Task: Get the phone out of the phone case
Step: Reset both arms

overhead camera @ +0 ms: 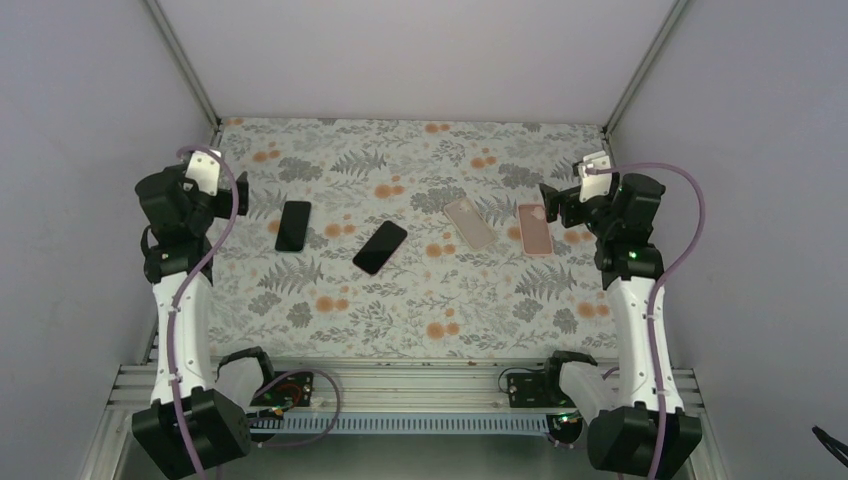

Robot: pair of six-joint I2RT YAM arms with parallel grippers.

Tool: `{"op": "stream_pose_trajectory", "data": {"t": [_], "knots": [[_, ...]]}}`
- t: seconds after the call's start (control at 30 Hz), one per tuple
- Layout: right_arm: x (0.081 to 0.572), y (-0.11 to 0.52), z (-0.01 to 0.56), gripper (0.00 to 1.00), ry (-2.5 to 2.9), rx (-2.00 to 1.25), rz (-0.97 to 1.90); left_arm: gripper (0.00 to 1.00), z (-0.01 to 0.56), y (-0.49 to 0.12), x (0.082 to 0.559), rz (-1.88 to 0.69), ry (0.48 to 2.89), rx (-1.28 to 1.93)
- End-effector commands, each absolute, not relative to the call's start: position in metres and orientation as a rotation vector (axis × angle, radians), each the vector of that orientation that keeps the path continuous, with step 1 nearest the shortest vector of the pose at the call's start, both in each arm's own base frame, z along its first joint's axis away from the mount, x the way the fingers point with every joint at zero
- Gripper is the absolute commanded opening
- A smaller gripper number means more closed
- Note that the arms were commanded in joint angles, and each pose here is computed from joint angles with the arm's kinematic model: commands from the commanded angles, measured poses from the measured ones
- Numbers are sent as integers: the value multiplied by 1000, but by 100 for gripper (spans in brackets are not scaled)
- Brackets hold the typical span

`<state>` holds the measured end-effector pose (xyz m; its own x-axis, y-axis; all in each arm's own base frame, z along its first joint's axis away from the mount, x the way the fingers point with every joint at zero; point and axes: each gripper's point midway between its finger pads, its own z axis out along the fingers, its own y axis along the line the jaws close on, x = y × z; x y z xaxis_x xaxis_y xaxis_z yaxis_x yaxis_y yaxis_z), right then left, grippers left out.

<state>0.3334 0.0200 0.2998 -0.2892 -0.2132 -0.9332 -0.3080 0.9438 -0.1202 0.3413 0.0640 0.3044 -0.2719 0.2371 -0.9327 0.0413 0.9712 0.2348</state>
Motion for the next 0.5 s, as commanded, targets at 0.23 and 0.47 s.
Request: {"op": "stream_pose_trajectory", "data": {"t": [0.23, 0.47], "knots": [[333, 3, 314, 100, 1813, -290, -15, 100, 282, 51, 341, 55, 1846, 205], [337, -20, 317, 100, 1814, -201, -146, 100, 276, 57, 340, 53, 1852, 184]]}}
